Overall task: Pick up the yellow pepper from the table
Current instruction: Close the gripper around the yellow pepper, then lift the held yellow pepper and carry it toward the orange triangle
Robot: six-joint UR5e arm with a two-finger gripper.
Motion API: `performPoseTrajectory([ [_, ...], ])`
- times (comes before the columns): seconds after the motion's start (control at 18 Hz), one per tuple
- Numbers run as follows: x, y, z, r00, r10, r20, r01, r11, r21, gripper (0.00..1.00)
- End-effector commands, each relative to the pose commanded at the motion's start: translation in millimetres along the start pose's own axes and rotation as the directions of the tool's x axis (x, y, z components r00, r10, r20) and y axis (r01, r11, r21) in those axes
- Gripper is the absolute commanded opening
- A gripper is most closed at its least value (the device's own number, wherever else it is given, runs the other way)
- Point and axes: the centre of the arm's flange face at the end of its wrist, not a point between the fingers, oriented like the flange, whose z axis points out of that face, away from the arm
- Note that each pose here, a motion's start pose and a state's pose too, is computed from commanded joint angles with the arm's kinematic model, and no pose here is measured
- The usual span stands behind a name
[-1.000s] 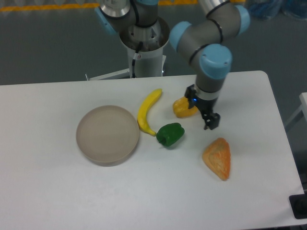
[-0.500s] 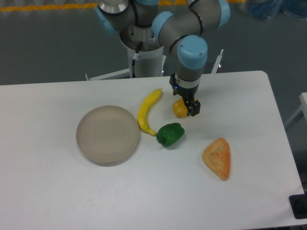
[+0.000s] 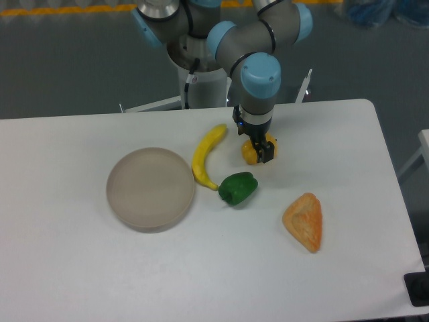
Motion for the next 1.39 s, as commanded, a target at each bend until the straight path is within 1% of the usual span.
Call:
performPoseTrajectory([
  [0.11,2,2,6,1.000,0.001,-0.013,-0.001,1.000,-0.027,1.00],
  [0.5,3,7,17,1.000,-0.009,-0.009,0.009,1.000,-0.030,1.00],
  [0.56,2,9,17,1.000,-0.012,-0.011,0.011,0.999,-0.030,0.99],
  [0.61,2,9,17,1.000,-0.012,-0.010,0.012,0.999,-0.030,0.90],
  [0.67,2,9,17,1.000,-0.013,-0.010,0.013,0.999,-0.030,0.66],
  [0.78,-1,11,15,1.000,-0.015,-0.005,0.015,0.999,-0.033,0.46],
  [0.83,-5,14,13,1.000,-0.025,-0.001,0.024,0.999,-0.034,0.41],
  [0.89,-7,16,10,1.000,-0.026,0.006,0.027,0.999,-0.035,0.39],
  [1.06,-26,23,-14,0.999,-0.036,0.041,0.037,0.999,-0.040,0.39],
  [1.28,-55,26,-48,0.998,-0.054,0.030,0.055,0.998,-0.036,0.39],
  [1.39,-68,26,-57,0.996,-0.082,0.031,0.083,0.996,-0.025,0.39],
])
